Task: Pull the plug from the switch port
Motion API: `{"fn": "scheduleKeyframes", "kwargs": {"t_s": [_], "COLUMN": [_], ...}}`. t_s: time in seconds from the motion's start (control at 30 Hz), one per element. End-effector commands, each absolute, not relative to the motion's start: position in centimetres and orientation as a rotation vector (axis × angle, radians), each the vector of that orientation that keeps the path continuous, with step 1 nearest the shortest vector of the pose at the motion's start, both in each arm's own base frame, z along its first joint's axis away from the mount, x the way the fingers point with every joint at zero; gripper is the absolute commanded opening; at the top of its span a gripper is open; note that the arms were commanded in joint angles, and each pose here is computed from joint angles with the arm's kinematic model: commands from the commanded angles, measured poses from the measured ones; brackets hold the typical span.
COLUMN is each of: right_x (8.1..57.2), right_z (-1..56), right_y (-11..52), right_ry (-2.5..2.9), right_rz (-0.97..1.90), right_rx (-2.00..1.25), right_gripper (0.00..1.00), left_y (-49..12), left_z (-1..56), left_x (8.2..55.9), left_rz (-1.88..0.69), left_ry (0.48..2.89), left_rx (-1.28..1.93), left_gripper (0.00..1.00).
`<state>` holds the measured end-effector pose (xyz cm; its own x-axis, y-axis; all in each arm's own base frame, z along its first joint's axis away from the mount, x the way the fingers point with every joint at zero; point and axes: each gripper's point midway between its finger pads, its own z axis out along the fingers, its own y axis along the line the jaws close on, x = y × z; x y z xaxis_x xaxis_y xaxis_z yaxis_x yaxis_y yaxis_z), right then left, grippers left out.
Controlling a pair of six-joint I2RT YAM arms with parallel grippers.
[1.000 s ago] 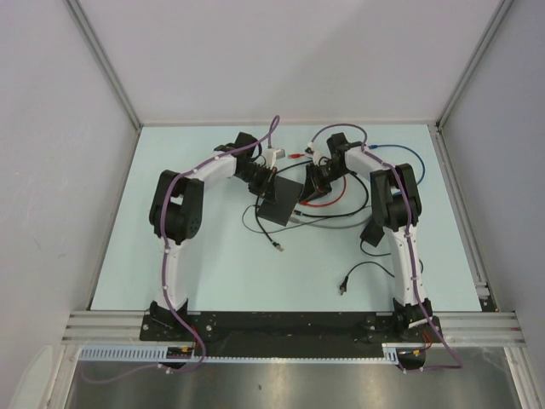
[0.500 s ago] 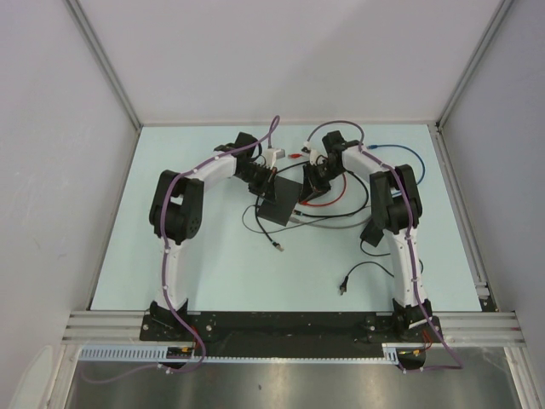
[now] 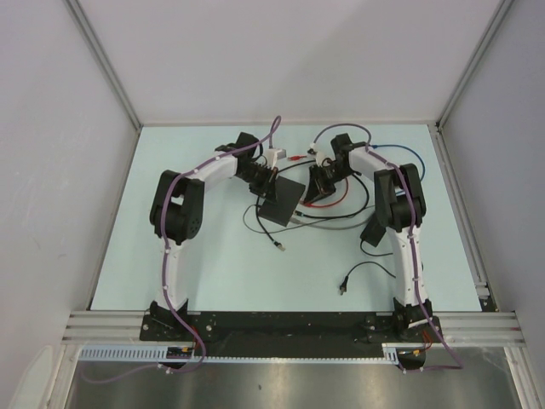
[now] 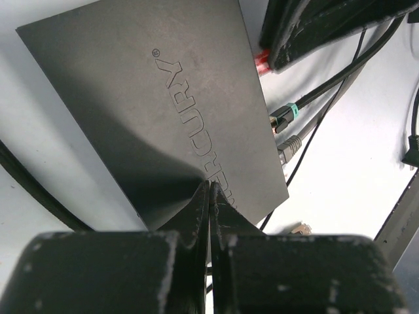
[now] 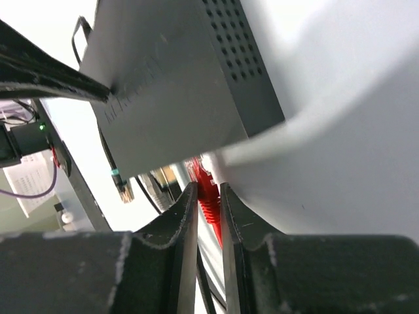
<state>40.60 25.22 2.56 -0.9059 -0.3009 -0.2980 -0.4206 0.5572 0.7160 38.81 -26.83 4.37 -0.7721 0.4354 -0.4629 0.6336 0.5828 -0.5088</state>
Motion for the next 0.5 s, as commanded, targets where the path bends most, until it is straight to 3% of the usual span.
{"fn": "scheduleKeyframes", "kwargs": {"t_s": [0.0, 0.23, 0.47], "right_x": [40.4, 40.2, 40.6], "right_z": [0.3, 1.1, 9.4], "right_y": [21.9, 21.4, 23.2], "right_ry": [2.739, 2.736, 2.518], "right_rz": [1.123, 1.076, 1.222], "right_rx": [-0.627, -0.718, -0.852], "right_gripper": [0.00, 0.00, 0.00], "left_y": [-25.9, -25.9, -26.1], "left_z": [2.9, 3.0, 5.6], "left_x": [39.3, 39.7, 40.7], "left_rz": [-0.881, -0.878, -0.877], "left_ry": [2.565, 2.557, 2.495], "left_rx": [0.888, 0.883, 0.882], "left_gripper": [0.00, 0.00, 0.00]}}
